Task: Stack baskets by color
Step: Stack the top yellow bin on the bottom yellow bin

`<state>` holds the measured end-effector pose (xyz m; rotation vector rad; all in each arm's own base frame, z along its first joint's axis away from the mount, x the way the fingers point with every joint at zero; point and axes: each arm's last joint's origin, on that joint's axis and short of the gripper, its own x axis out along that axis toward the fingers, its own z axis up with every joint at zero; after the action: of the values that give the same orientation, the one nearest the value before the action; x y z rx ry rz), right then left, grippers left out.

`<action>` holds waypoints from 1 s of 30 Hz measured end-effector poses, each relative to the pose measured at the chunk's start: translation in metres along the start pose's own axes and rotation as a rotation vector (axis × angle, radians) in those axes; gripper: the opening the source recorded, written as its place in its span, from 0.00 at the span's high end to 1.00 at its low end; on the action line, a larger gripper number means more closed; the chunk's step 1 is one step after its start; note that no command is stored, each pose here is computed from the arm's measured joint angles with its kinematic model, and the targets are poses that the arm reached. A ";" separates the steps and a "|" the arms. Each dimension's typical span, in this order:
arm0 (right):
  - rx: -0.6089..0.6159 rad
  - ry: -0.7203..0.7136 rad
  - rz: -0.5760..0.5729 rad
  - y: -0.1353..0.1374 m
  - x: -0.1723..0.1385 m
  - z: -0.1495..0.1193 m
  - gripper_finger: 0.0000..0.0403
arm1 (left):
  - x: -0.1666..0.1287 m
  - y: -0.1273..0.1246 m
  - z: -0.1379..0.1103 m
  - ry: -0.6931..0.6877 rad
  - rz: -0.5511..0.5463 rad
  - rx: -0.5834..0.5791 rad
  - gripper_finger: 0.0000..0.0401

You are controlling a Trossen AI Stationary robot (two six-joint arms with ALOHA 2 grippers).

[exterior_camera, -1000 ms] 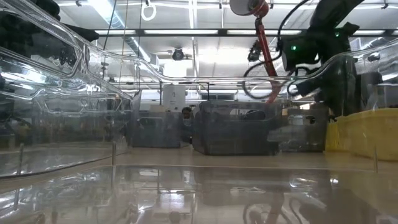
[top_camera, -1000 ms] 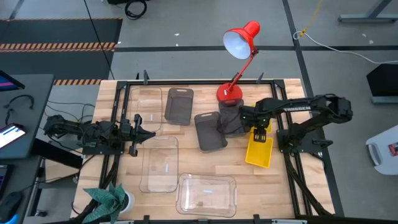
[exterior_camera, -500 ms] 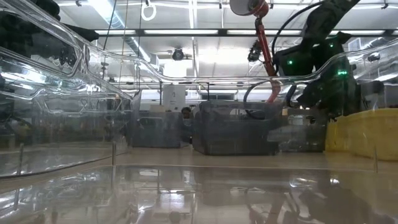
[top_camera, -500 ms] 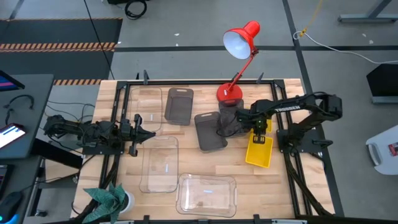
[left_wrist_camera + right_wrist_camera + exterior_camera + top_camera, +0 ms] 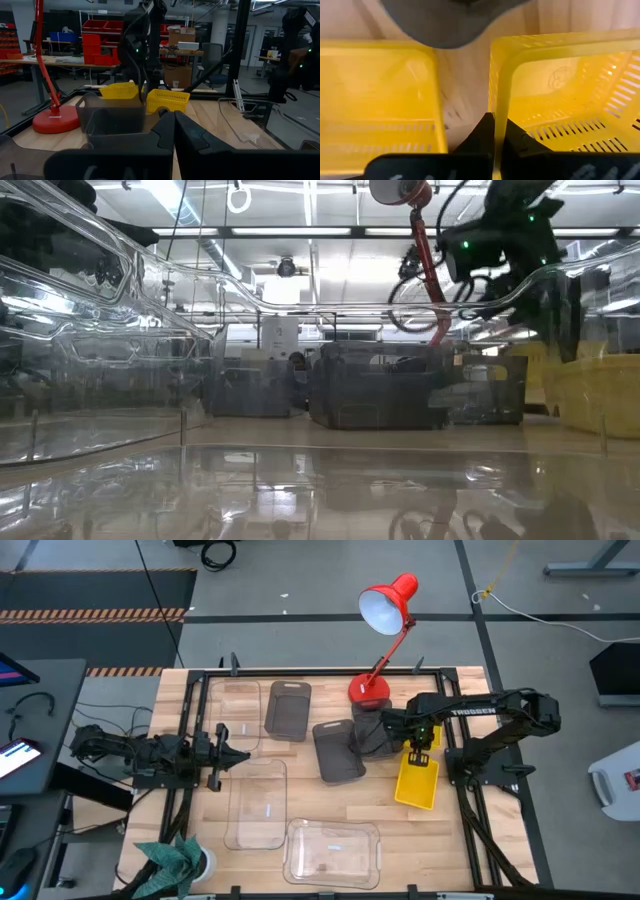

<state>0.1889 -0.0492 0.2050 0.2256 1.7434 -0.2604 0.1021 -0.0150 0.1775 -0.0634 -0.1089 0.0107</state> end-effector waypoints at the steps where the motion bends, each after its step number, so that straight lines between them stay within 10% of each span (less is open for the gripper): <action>1: 0.008 -0.002 -0.003 0.001 -0.004 0.000 0.99 | 0.000 0.000 0.000 0.000 0.000 0.000 0.98; 30: 0.116 -0.016 -0.146 0.161 -0.034 -0.026 0.99 | 0.000 0.000 0.000 0.000 0.000 0.000 0.98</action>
<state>0.2186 0.1122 0.2353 0.1799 1.7335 -0.4693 0.1021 -0.0150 0.1775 -0.0630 -0.1089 0.0108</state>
